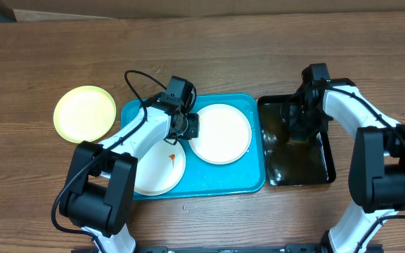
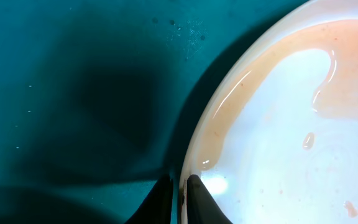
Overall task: Clean dirty plates on tray and stack at the side
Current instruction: 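Return the sponge to the black tray, release it, raise right arm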
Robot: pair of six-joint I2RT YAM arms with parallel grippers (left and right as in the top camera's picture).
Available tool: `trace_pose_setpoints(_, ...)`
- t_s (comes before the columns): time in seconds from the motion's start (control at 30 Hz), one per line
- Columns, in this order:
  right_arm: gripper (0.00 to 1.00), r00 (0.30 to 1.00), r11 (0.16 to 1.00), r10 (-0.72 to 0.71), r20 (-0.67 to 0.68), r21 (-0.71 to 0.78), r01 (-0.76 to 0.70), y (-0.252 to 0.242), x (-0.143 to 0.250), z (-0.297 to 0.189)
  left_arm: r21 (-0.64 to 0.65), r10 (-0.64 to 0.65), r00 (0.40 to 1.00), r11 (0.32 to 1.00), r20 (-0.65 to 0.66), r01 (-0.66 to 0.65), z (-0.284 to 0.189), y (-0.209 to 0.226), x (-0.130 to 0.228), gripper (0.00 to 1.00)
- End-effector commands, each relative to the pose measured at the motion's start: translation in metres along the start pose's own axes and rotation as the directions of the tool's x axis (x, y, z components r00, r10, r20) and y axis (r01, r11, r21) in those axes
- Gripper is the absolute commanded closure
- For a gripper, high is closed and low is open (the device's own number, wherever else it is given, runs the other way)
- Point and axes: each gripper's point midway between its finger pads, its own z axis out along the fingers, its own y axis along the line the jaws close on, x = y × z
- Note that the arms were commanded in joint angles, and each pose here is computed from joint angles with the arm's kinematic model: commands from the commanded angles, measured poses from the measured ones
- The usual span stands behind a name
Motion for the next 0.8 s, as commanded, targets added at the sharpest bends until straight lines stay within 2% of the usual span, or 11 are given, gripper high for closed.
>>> trace_pose_setpoints(0.0,0.23,1.0,1.0,0.002,0.01,-0.014,-0.002,0.002,0.002,-0.003,0.0,0.014,1.0,1.0,0.013,-0.014,-0.005,-0.003,0.0,0.88)
trace_pose_setpoints(0.1,0.17,1.0,1.0,0.002,0.021,-0.015,-0.001,0.002,-0.001,-0.003,0.0,0.014,1.0,1.0,0.013,-0.014,-0.005,-0.003,0.0,0.88)
trace_pose_setpoints(0.23,0.2,0.997,1.0,-0.001,0.071,-0.024,0.002,0.004,-0.013,-0.004,0.0,0.014,1.0,1.0,0.013,-0.014,-0.005,-0.003,0.0,0.88)
trace_pose_setpoints(0.37,0.75,0.995,1.0,-0.001,0.095,-0.029,0.004,0.005,-0.019,-0.004,0.0,0.014,1.0,1.0,0.013,-0.014,-0.005,-0.003,0.0,0.88)
trace_pose_setpoints(0.4,0.79,0.995,1.0,-0.002,0.095,-0.028,0.004,0.005,-0.019,-0.004,0.0,0.014,1.0,1.0,0.013,-0.014,-0.005,-0.003,0.0,0.88)
trace_pose_setpoints(0.43,0.73,0.995,1.0,-0.002,0.095,-0.029,0.004,0.005,-0.019,-0.004,0.0,0.014,1.0,1.0,0.013,-0.014,-0.005,-0.003,0.0,0.88)
trace_pose_setpoints(0.5,0.35,0.995,1.0,-0.001,0.098,-0.029,0.004,0.005,-0.02,-0.004,0.0,0.014,1.0,1.0,0.013,-0.014,-0.005,-0.003,0.0,0.88)
trace_pose_setpoints(0.53,0.22,0.995,1.0,-0.002,0.099,-0.029,0.005,0.005,-0.02,-0.004,0.0,0.014,1.0,1.0,0.013,-0.014,-0.005,-0.003,0.0,0.88)
trace_pose_setpoints(0.7,0.16,0.995,0.999,0.027,0.094,-0.032,-0.024,0.005,-0.019,-0.004,0.0,0.014,1.0,1.0,0.014,-0.014,-0.005,-0.003,-0.001,0.88)
trace_pose_setpoints(0.73,0.38,0.995,0.999,0.029,0.094,-0.032,-0.026,0.005,-0.019,-0.004,0.0,0.014,1.0,1.0,0.015,-0.014,-0.005,-0.003,-0.001,0.88)
trace_pose_setpoints(0.77,0.7,0.995,0.999,0.028,0.094,-0.032,-0.025,0.005,-0.019,-0.004,0.0,0.014,1.0,1.0,0.015,-0.014,-0.005,-0.003,-0.001,0.88)
